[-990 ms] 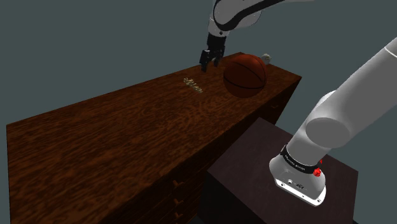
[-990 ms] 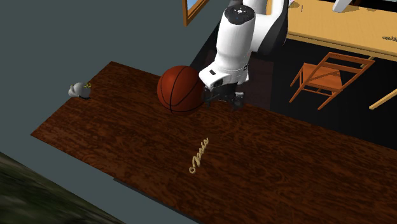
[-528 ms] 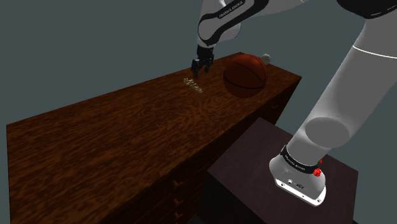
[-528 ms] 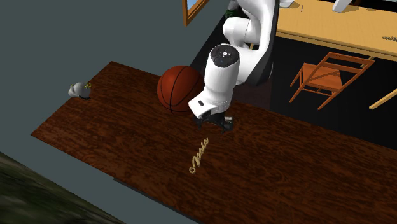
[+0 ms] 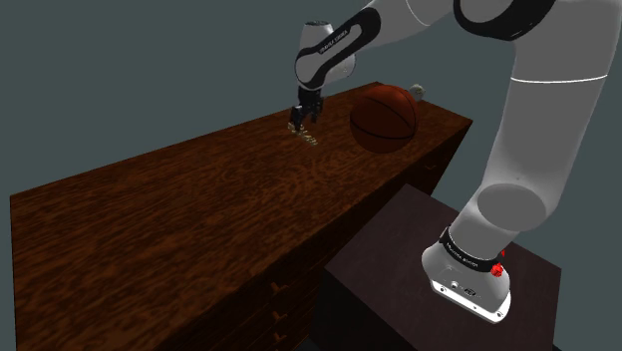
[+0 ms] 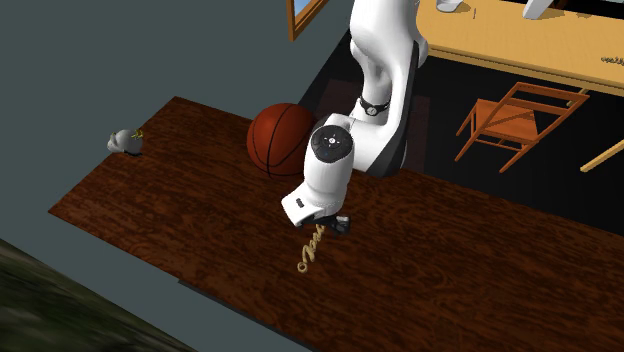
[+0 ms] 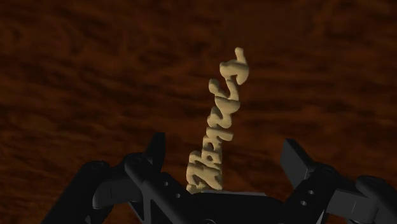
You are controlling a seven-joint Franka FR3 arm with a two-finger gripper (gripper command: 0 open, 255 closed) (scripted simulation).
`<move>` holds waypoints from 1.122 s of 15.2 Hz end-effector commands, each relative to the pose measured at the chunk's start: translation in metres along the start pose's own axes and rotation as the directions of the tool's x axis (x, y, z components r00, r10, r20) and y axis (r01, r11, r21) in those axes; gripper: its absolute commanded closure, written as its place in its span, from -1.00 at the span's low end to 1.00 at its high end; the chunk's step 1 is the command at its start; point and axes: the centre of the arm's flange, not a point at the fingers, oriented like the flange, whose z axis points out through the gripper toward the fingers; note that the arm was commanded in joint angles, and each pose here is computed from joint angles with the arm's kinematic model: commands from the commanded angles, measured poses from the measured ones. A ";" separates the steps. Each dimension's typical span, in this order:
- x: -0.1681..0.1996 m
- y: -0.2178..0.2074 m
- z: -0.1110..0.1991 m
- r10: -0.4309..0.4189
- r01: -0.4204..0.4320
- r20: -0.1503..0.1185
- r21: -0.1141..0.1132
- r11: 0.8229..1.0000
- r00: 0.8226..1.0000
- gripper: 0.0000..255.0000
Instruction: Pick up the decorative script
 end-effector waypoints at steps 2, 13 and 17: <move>0.000 0.001 0.015 0.000 0.000 0.000 0.000 1.000 1.000 -1.00; -0.001 0.001 0.034 0.000 0.000 0.000 -0.001 1.000 1.000 1.00; -0.001 0.000 0.034 0.000 0.000 0.000 0.000 1.000 1.000 1.00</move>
